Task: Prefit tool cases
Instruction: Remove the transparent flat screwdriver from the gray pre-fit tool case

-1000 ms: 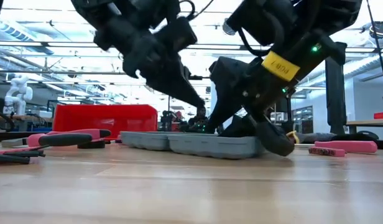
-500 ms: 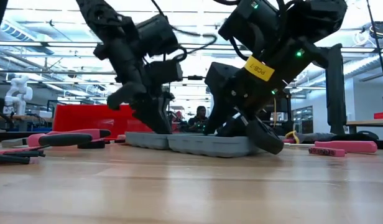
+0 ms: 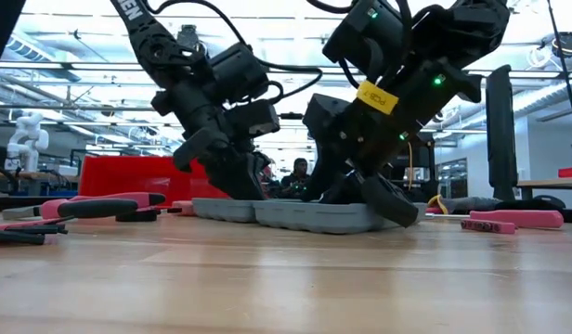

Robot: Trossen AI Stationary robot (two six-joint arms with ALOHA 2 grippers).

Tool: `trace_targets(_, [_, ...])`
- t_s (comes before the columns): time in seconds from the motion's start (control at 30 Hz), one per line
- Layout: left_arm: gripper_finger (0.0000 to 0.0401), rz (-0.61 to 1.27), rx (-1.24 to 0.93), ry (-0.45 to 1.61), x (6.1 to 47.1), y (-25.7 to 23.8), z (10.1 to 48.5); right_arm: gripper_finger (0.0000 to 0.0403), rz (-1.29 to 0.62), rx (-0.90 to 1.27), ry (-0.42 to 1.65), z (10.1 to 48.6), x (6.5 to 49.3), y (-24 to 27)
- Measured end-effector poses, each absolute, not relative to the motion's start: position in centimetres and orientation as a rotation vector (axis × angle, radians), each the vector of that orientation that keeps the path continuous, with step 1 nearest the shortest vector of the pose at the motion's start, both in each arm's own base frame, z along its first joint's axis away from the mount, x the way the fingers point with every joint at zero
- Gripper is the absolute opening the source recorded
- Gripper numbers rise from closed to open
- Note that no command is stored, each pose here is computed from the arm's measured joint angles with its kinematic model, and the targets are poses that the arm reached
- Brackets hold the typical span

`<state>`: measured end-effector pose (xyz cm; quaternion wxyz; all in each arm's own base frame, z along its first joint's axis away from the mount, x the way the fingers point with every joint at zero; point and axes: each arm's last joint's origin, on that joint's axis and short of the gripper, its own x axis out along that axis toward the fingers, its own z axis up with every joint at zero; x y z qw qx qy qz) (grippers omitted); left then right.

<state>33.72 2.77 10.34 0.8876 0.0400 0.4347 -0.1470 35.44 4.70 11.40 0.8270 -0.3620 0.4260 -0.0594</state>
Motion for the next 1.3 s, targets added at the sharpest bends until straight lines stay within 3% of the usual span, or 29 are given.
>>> trace_targets(0.4, [0.0, -0.358, 0.071, 0.888, 33.7, 2.7, 10.3, 0.0133, -0.141, -0.767, 0.883, 11.5, 35.6, 4.4])
trace_targets(0.73, [0.0, -0.428, 0.074, 0.864, 33.6, 2.5, 10.3, 0.009, -0.168, -0.794, 0.88, 11.6, 35.7, 4.4])
trace_targets(0.9, [0.0, -0.509, 0.045, 0.844, 33.6, 2.1, 10.3, 0.0076, 0.06, -0.846, 0.861, 11.5, 35.8, 4.8])
trace_targets(1.3, [0.0, -0.609, 0.034, 0.817, 33.6, 1.1, 10.3, 0.0078, 0.081, -0.771, 0.789, 11.9, 36.3, 4.9])
